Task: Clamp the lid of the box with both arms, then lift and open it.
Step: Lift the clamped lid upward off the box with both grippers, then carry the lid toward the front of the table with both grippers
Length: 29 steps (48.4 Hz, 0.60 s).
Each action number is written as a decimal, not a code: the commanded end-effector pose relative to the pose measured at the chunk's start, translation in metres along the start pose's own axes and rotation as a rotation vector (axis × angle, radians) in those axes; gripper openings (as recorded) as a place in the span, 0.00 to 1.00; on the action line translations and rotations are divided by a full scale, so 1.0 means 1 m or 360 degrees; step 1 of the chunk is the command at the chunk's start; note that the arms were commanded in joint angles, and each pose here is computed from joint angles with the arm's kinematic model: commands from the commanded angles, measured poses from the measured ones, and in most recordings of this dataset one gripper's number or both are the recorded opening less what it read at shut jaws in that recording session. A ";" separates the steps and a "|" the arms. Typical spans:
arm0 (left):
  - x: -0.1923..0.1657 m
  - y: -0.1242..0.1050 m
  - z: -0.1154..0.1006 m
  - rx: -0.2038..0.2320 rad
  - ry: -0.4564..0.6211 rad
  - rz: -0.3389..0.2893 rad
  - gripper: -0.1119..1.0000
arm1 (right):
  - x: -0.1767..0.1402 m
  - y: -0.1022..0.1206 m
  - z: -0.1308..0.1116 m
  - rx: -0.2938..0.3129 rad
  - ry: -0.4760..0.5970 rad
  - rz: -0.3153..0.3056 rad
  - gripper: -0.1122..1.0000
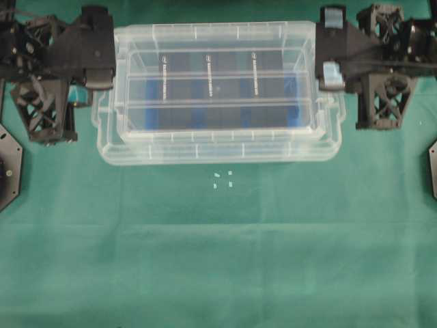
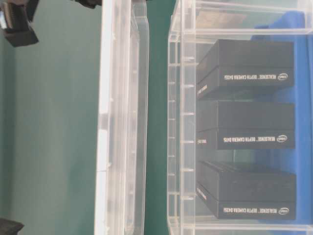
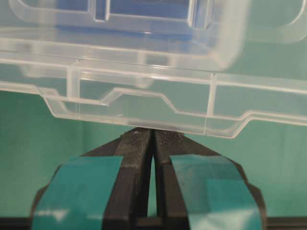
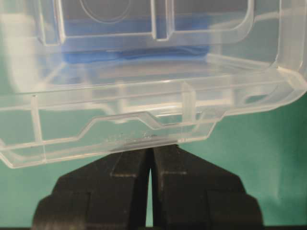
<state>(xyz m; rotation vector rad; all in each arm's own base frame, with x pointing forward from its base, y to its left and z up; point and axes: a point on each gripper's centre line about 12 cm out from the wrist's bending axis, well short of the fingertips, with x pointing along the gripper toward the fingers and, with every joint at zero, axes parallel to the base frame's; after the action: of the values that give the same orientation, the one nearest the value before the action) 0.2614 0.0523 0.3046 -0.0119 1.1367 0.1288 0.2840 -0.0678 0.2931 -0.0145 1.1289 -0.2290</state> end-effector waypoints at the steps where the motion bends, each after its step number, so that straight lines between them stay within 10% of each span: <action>1: -0.013 -0.014 0.012 0.0018 -0.0102 -0.0034 0.11 | -0.022 0.019 0.018 -0.0046 -0.0144 0.0021 0.10; 29: -0.010 -0.092 0.012 0.0061 -0.0064 -0.0232 0.11 | -0.033 0.095 0.008 -0.0041 -0.0070 0.0002 0.10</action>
<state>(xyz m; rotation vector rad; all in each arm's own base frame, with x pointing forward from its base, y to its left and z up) 0.2693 -0.0322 0.2971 -0.0550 1.1630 -0.0109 0.2847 0.0202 0.2908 -0.0588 1.1679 -0.2233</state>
